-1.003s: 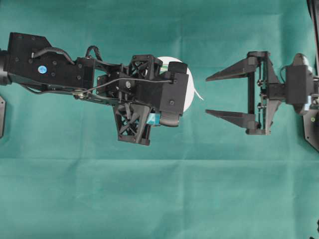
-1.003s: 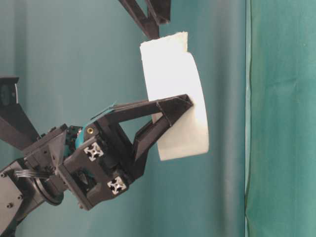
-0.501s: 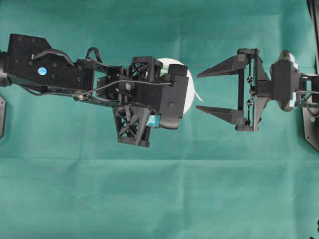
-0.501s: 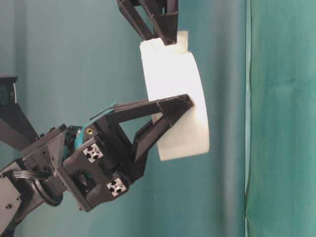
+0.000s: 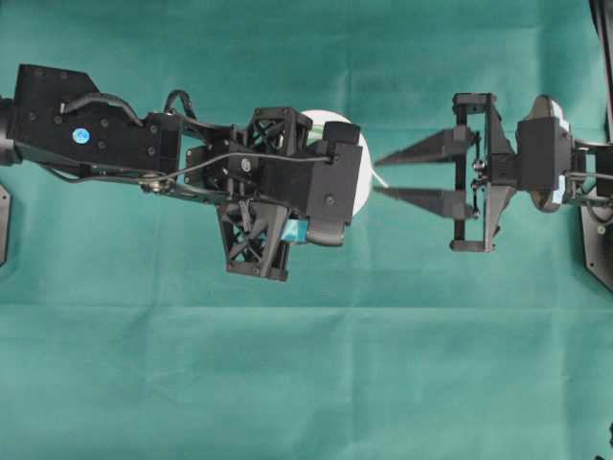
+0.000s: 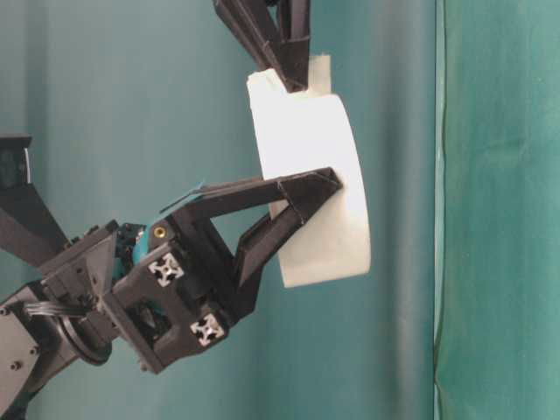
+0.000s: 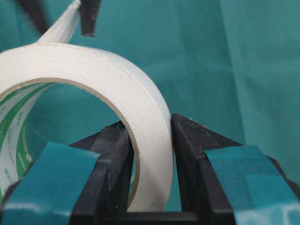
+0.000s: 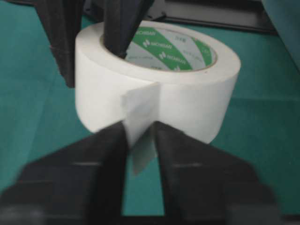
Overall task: Peel off the duct tape with your right arm.
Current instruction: 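Move the right gripper toward the roll's loose tape end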
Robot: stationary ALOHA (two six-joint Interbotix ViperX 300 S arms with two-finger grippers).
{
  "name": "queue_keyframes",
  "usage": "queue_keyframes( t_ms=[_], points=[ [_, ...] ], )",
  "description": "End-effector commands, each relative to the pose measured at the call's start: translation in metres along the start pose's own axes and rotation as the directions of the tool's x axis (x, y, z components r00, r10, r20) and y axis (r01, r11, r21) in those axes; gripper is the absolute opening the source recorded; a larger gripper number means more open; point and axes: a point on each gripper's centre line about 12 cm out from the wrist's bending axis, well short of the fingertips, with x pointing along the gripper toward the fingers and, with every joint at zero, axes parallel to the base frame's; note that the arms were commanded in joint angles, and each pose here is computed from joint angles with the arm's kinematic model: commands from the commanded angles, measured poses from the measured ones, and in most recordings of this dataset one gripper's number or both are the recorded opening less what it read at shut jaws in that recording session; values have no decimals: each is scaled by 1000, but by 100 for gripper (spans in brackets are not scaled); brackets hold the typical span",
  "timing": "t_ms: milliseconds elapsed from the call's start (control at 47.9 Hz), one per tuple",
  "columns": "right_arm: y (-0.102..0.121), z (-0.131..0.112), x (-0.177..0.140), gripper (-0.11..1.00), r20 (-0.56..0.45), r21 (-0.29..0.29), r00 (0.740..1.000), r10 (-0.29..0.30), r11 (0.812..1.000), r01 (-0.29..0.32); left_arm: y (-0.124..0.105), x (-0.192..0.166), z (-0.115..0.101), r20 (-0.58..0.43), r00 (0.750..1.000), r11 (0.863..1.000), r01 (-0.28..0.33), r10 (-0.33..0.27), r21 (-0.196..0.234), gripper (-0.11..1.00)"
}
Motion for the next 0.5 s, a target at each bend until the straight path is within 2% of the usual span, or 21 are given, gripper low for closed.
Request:
queue_keyframes(
  t_ms=[0,125,480],
  points=[
    [-3,10,2,-5,36,10,999,-12,1000,12,0,-15,18,62,998,1000,-8,7,10,22],
    [-3,9,2,-9,34,10,999,-12,1000,12,0,-15,17,61,998,1000,-8,7,10,22],
    [-3,10,1,-9,36,8,999,-12,1000,12,0,-15,17,59,998,1000,-8,7,12,22]
  ],
)
